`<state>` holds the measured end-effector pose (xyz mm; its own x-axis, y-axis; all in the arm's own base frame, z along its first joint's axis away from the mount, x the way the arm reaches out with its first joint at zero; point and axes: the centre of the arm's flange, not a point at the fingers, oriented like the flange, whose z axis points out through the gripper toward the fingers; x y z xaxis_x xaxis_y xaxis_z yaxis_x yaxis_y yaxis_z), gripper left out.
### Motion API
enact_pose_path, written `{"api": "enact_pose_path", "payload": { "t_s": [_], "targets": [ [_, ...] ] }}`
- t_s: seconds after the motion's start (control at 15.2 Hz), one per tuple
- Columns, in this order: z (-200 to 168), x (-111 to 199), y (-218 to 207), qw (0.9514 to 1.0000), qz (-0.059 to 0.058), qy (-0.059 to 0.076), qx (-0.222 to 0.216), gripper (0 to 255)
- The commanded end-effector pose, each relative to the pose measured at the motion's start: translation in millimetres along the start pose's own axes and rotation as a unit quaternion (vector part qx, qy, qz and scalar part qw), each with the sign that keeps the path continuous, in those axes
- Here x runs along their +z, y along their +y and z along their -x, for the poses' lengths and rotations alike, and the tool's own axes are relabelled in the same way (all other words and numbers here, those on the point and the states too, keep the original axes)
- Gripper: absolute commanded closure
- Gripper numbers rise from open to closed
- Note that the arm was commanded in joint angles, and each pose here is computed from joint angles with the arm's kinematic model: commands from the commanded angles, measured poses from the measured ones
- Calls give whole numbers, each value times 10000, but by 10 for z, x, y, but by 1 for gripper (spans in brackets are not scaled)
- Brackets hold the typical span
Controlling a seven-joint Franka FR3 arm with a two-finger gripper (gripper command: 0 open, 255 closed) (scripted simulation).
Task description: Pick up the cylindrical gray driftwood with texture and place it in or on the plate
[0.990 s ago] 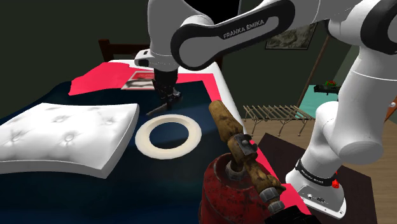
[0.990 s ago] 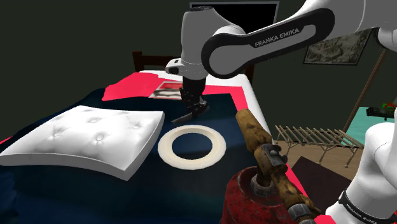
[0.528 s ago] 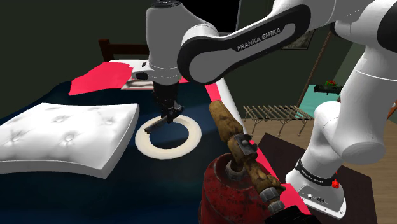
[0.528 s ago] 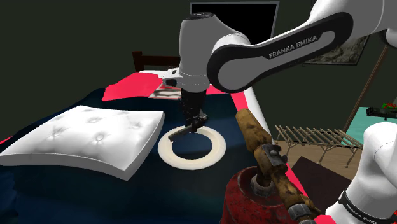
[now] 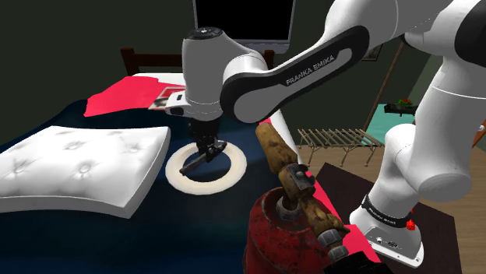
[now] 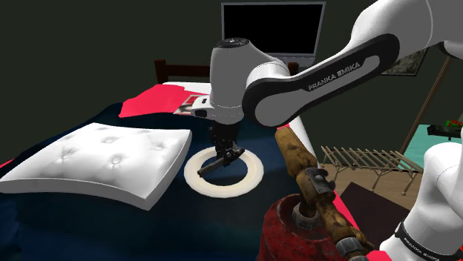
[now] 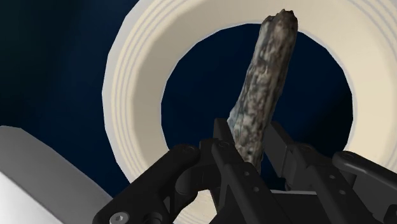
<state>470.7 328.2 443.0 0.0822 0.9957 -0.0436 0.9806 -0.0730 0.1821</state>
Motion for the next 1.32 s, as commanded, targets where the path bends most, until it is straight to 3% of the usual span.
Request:
{"api": "enact_pose_path", "payload": {
  "t_s": [0.0,0.53,0.59,0.92,1.19,1.25],
  "targets": [
    [-5,84,-15,10000,2,2,1,255],
    [-5,84,-15,10000,2,2,1,255],
    [-6,84,-15,10000,2,2,1,0],
    [-6,84,-15,10000,2,2,1,0],
    [-5,-416,-15,10000,2,2,1,0],
    [-5,-416,-15,10000,2,2,1,0]
  ]
}}
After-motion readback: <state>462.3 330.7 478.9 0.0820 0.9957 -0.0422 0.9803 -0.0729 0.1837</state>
